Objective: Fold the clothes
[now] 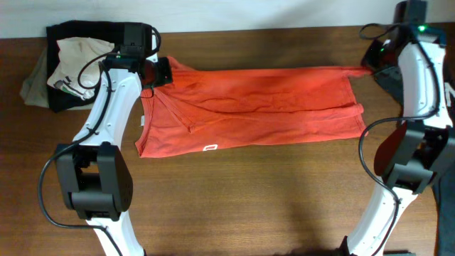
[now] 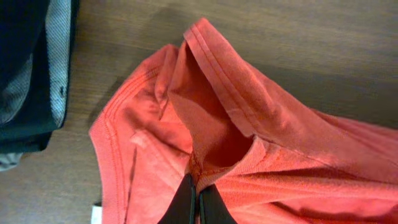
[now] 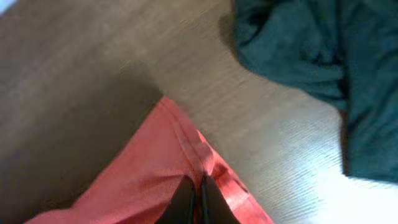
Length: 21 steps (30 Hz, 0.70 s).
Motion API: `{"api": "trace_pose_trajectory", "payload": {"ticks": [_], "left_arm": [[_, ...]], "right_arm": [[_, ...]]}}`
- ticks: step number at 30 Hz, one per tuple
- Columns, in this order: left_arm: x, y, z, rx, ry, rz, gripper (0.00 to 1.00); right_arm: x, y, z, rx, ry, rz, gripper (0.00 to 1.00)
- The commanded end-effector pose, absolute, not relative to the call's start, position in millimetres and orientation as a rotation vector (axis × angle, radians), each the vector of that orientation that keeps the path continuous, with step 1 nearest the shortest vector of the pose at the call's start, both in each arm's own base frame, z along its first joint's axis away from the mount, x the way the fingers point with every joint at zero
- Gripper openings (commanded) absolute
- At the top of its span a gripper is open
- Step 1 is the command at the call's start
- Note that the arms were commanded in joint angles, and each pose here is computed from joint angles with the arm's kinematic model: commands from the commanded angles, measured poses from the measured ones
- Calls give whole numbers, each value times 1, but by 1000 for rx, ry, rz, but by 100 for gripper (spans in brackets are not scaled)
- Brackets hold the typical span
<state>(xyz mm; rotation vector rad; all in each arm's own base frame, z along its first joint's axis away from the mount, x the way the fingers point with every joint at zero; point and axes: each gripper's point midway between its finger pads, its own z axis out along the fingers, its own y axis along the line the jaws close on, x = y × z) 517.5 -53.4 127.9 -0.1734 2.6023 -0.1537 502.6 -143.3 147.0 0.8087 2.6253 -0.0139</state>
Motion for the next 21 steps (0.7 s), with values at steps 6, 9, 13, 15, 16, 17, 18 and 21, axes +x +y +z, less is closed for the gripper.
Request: {"api": "trace_pose_trajectory", "payload": {"ticks": [6, 9, 13, 15, 16, 17, 18, 21], "left_arm": [[488, -24, 170, -229, 2603, -27, 1], [463, -22, 156, -235, 2720, -9, 1], [431, -20, 133, -248, 2885, 26, 1], [421, -22, 121, -250, 2947, 18, 1], [414, -22, 111, -264, 2987, 22, 1], [405, -22, 101, -278, 3032, 34, 1], [401, -21, 96, -278, 3053, 39, 1], [386, -17, 78, -284, 3113, 79, 1]], "right_arm": [[462, -159, 187, 832, 2669, -96, 4], [447, -152, 181, 849, 2740, -86, 4], [435, -148, 177, 860, 2794, -82, 4], [434, -147, 174, 862, 2802, -81, 4], [432, -147, 170, 865, 2814, -82, 4], [430, -146, 163, 870, 2831, -82, 4], [429, -146, 158, 873, 2842, -83, 4], [425, -145, 133, 884, 2883, -83, 4]]}}
